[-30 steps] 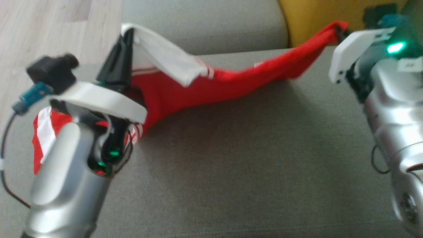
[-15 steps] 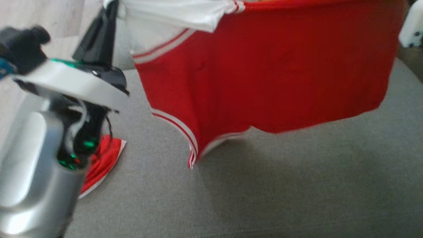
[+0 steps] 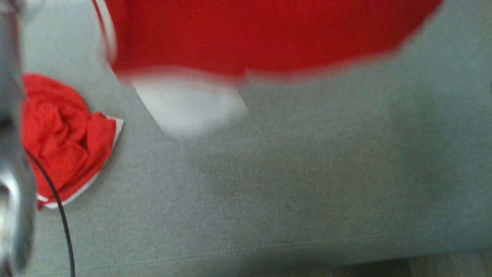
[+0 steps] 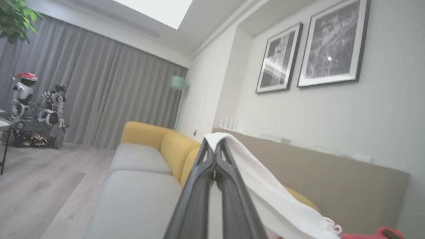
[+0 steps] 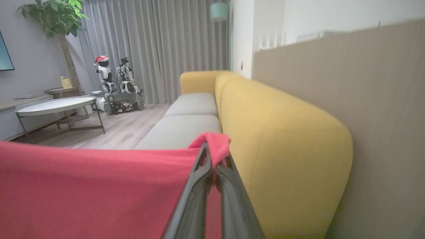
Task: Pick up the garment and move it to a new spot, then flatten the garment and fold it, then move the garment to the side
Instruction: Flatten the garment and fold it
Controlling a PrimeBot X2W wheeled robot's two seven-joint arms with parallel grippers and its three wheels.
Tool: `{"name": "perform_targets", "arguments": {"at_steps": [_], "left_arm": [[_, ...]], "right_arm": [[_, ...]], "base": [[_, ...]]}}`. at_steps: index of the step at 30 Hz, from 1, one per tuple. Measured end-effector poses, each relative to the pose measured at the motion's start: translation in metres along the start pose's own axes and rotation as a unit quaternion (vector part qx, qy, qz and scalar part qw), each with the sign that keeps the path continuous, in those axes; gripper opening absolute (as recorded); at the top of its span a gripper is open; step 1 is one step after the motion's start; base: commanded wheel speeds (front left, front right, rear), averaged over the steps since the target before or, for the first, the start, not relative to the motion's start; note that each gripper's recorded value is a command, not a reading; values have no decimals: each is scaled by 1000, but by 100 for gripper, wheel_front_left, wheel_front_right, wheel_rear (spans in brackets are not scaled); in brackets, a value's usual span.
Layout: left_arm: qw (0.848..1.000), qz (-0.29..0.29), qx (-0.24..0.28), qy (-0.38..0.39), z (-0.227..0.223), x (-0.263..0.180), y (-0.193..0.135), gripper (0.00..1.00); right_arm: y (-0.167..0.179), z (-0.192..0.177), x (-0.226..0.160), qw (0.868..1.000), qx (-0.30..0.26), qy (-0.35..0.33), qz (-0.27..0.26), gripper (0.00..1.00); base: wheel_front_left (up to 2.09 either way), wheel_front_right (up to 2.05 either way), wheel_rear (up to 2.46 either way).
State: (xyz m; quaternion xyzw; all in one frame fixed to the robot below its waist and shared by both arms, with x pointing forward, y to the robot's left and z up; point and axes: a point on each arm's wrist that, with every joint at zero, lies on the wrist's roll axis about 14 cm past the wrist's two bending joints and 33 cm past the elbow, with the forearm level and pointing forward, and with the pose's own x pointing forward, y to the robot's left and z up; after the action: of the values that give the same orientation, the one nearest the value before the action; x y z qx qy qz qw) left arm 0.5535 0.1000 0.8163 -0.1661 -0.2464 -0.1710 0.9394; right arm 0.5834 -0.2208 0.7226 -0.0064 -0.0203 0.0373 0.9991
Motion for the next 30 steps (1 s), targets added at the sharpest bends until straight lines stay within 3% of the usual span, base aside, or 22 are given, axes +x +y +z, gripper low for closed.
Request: {"name": "perform_targets", "arguments": {"at_steps": [2,5,8,9,13,19,20,25,30], "left_arm": [[999,8,3,-33,9,28,10,0],[997,8,7,-71,11,57,16,0],[997,22,21,-76,-6,67,32,0],[997,33,22,-67,-22,67,44,0],[998,37,28,-30,-57,62,63,0],[996,45,14,82,-146,19,81,0],[996,45,14,82,-146,19,81,0],[980,82,9,183,-211,-55,104,0],[964,93,1,248,-238,-122,102,0]], "right_arm": [[-2,15,23,999,-17,-41,-12,0],[-8,29,50,994,2,-108,-30,0],[-8,17,70,989,41,-138,-40,0],[1,-2,82,987,75,-134,-37,0],[25,-56,99,992,93,-79,-22,0],[28,-147,91,992,123,8,-35,0],[28,-147,91,992,123,8,-35,0],[37,-218,54,985,135,102,-38,0],[40,-257,9,975,143,166,-42,0]], "base": [[0,0,0],[0,0,0],[0,0,0],[0,0,0],[0,0,0],[0,0,0],[0,0,0],[0,0,0],[0,0,0]]}}
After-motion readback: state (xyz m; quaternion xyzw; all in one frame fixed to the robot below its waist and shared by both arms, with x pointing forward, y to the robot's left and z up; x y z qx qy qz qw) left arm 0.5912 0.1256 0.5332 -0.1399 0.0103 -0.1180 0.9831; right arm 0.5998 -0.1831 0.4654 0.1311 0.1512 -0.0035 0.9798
